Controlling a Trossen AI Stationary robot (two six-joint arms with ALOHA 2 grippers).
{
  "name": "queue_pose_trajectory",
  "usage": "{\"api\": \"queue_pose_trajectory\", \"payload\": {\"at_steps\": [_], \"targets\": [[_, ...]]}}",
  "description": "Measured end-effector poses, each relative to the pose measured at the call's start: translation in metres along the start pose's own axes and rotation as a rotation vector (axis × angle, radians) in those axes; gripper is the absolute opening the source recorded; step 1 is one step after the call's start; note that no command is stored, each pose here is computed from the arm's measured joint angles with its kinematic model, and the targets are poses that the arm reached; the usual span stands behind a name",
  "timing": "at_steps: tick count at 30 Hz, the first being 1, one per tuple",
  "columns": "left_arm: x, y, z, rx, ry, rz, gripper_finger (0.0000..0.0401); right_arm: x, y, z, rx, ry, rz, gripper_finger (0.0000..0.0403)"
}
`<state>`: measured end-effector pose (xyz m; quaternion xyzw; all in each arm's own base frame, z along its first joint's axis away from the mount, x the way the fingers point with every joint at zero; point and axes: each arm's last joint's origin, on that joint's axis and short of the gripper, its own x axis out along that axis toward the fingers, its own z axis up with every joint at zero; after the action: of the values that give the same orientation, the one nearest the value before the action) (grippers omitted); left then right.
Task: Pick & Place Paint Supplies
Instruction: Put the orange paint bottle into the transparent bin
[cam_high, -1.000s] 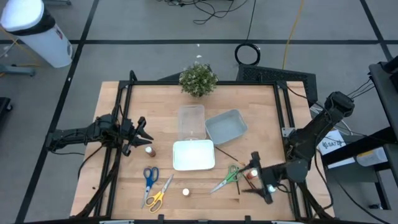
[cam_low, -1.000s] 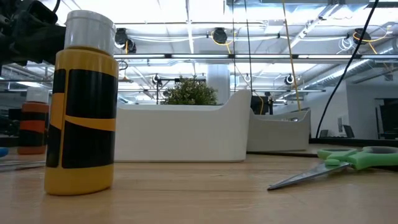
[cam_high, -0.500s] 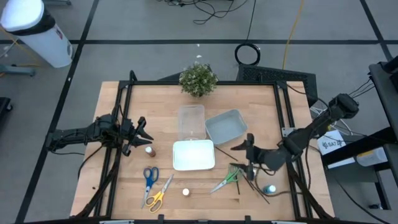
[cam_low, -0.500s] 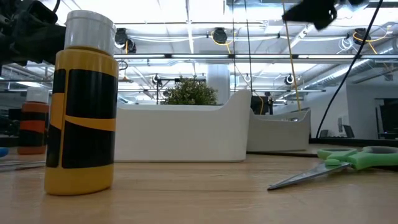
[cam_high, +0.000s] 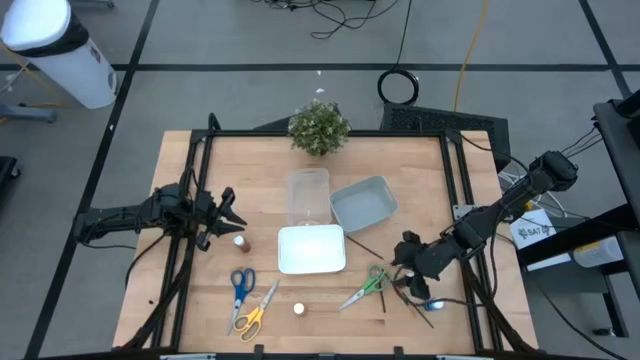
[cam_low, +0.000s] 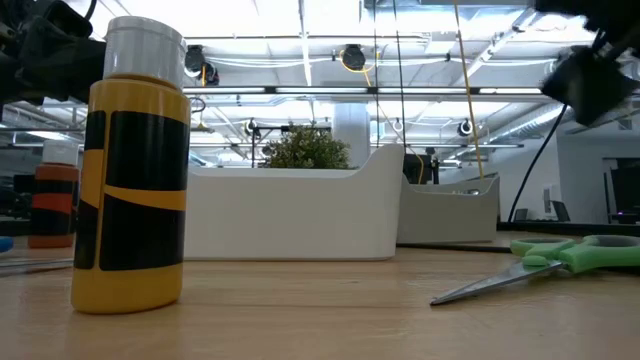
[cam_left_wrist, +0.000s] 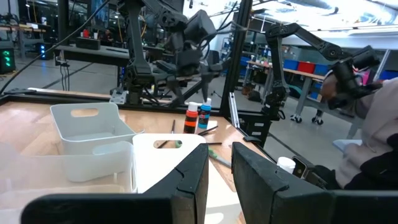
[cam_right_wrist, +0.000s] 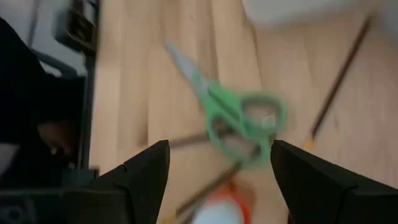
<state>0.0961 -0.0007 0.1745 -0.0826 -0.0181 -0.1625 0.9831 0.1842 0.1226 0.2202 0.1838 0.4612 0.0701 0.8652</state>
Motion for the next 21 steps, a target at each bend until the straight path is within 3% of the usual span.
{"api": "queue_pose_trajectory", "payload": {"at_steps": [6,14,21], "targets": [[0.000,0.000,0.000,0.000,0.000,0.000,0.0081,0.000,-0.004,-0.008,0.111,0.103,-0.019,0.0253],[0.000,0.000,0.000,0.000,-0.001,0.000,0.0081,-0.001,0.002,-0.013,0.125,0.130,0.004,0.0253],[0.000,0.000,0.000,0.000,-0.001,0.000,0.0081,0.009,0.002,-0.016,0.113,0.148,-0.041,0.0252]]}}
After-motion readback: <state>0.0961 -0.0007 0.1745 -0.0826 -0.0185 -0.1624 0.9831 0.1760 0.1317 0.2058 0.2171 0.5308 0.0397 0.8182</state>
